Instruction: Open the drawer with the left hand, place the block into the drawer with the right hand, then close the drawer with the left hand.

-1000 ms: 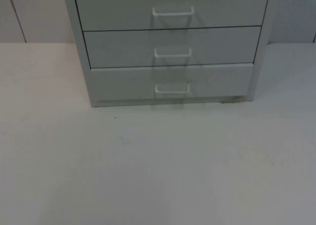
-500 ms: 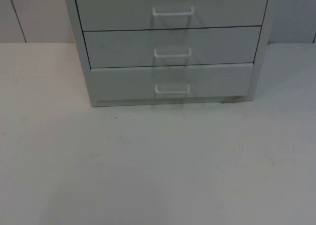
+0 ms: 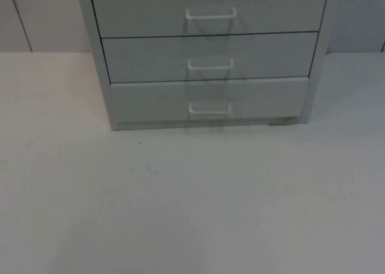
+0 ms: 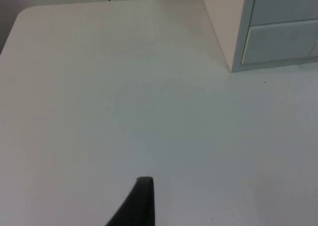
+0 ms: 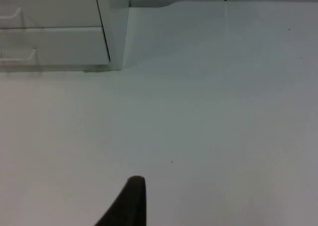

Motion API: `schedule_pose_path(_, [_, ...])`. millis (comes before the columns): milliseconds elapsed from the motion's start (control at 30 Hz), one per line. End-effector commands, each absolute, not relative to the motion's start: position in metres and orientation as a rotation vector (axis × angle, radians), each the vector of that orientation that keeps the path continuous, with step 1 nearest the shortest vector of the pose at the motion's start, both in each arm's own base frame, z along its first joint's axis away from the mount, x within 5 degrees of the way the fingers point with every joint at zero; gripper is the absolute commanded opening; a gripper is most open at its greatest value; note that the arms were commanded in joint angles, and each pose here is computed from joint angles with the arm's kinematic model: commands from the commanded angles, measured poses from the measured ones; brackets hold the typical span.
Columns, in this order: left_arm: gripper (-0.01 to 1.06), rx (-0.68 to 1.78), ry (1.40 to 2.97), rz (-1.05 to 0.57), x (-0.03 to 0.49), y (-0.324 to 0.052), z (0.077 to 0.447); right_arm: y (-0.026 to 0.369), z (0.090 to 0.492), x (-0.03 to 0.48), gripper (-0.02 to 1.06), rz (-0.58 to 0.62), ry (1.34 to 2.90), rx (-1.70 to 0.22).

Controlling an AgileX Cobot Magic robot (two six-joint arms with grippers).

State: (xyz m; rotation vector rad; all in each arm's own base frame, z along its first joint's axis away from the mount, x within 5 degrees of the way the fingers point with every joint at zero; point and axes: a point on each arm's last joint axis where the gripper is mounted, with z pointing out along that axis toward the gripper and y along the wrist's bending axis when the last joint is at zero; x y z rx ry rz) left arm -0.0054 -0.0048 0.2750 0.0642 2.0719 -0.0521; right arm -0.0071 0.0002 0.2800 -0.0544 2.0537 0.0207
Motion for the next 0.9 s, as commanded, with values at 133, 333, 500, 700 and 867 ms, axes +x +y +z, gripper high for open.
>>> schedule_pose_path(133, [1.05, 0.058, 2.062, -0.049, -0.005, -0.0046, 0.2747, -0.0002, 0.2797, -0.0073, 1.05, 0.01, 2.048, -0.049])
schedule_pose_path(333, [1.05, 0.059, 2.062, -0.051, -0.005, -0.0048, 0.2747, -0.0002, 0.2797, -0.0073, 1.05, 0.008, 2.048, -0.053])
schedule_pose_path(500, [1.05, 0.059, 2.062, -0.051, -0.005, -0.0048, 0.2747, -0.0002, 0.2797, -0.0073, 1.05, 0.008, 2.048, -0.053])
schedule_pose_path(700, [1.05, 0.059, 2.062, -0.051, -0.005, -0.0048, 0.2747, -0.0002, 0.2797, -0.0073, 1.05, -0.001, 2.048, -0.067])
schedule_pose_path(867, [1.05, 0.059, 2.062, -0.051, -0.005, -0.0048, 0.2747, -0.0002, 0.2797, -0.0073, 1.05, -0.001, 2.048, -0.067])
